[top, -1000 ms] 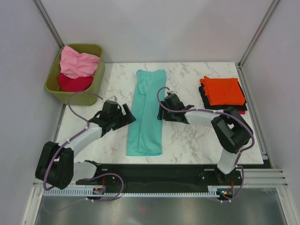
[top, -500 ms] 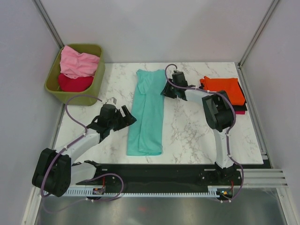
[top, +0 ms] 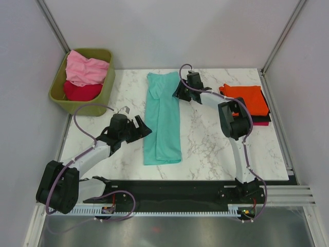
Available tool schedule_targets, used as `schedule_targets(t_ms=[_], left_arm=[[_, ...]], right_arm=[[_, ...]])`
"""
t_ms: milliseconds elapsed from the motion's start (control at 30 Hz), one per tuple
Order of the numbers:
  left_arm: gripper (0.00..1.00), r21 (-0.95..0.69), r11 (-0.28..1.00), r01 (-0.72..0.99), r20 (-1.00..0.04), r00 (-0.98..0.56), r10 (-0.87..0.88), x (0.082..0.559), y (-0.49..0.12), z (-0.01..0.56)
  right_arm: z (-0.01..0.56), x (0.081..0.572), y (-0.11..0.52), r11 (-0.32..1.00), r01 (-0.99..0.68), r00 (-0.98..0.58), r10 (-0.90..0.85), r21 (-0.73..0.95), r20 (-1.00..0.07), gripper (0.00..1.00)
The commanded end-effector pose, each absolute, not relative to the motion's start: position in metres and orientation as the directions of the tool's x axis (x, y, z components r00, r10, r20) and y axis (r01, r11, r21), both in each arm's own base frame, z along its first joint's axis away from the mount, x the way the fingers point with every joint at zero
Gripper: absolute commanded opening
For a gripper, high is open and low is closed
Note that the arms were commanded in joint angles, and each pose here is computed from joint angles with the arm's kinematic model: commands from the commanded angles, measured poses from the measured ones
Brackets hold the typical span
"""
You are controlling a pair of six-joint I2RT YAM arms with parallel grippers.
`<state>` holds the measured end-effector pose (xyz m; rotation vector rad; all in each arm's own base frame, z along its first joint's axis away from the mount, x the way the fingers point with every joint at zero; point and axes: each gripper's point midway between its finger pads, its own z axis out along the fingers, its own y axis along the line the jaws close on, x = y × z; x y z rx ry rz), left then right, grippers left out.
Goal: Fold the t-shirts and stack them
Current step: Fold the tshirt
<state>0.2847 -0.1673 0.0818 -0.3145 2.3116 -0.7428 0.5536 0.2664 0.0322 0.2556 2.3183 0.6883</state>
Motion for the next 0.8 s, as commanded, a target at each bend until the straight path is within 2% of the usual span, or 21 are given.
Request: schedule_targets(t_ms=[0,33,100,167,200,267,300,333,400,433,500,567,600,633,767], left_arm=[[0.89,-0.598,0.801,0.019,-0.549,-0.739,-0.392,0.287,-0.172,0.083],[0.89,-0.593,0.805,0.016,-0.550,-0.738,-0.391,0.287,-0.171,0.082],[0.87,-0.585,0.811,0.009,-0.548,-0.741,-0.387,0.285,-0.169,0.079],[0.85,-0.574,0.819,-0.002,-0.542,-0.749,-0.381,0.281,-0.166,0.075],[0.85,-0.568,0.823,-0.010,-0.541,-0.749,-0.382,0.279,-0.164,0.072],[0.84,-0.561,0.828,-0.022,-0.534,-0.754,-0.382,0.273,-0.160,0.070],[0.84,-0.550,0.834,-0.034,-0.526,-0.762,-0.378,0.269,-0.158,0.066],[0.82,-0.546,0.837,-0.040,-0.515,-0.772,-0.373,0.263,-0.156,0.062],[0.81,-0.538,0.841,-0.051,-0.492,-0.791,-0.362,0.248,-0.152,0.054],[0.81,-0.539,0.841,-0.048,-0.488,-0.796,-0.358,0.243,-0.151,0.052],[0.81,-0.530,0.847,-0.047,-0.487,-0.800,-0.350,0.232,-0.147,0.049],[0.80,-0.533,0.845,-0.049,-0.471,-0.812,-0.345,0.222,-0.147,0.046],[0.79,-0.538,0.842,-0.048,-0.464,-0.817,-0.343,0.216,-0.147,0.045],[0.79,-0.541,0.840,-0.048,-0.461,-0.818,-0.344,0.213,-0.147,0.045],[0.77,-0.558,0.828,-0.053,-0.445,-0.823,-0.353,0.204,-0.149,0.042]], right_arm=[[0.001,0.530,0.244,0.894,0.051,-0.795,0.306,0.444,-0.524,0.58],[0.000,0.521,0.245,0.900,0.044,-0.801,0.291,0.433,-0.523,0.63],[0.026,0.509,0.258,0.913,-0.009,-0.781,0.248,0.407,-0.573,0.65],[0.026,0.484,0.266,0.936,-0.028,-0.786,0.197,0.352,-0.586,0.65],[0.046,0.475,0.268,0.935,-0.038,-0.774,0.195,0.352,-0.602,0.65],[0.037,0.440,0.265,0.947,-0.028,-0.800,0.172,0.321,-0.575,0.64],[0.056,0.431,0.259,0.945,-0.020,-0.781,0.189,0.326,-0.595,0.63],[0.038,0.404,0.247,0.954,0.005,-0.810,0.180,0.300,-0.558,0.63],[0.059,0.379,0.244,0.950,-0.023,-0.795,0.171,0.311,-0.581,0.64],[0.044,0.353,0.233,0.959,-0.025,-0.819,0.142,0.281,-0.556,0.65],[0.057,0.326,0.236,0.953,-0.073,-0.812,0.114,0.293,-0.573,0.65],[0.036,0.286,0.233,0.945,-0.068,-0.857,0.109,0.320,-0.503,0.63],[0.040,0.280,0.239,0.924,-0.087,-0.856,0.121,0.371,-0.503,0.60],[0.024,0.255,0.239,0.911,-0.100,-0.892,0.096,0.399,-0.443,0.59],[0.015,0.217,0.254,0.884,-0.150,-0.908,0.054,0.442,-0.416,0.56]])
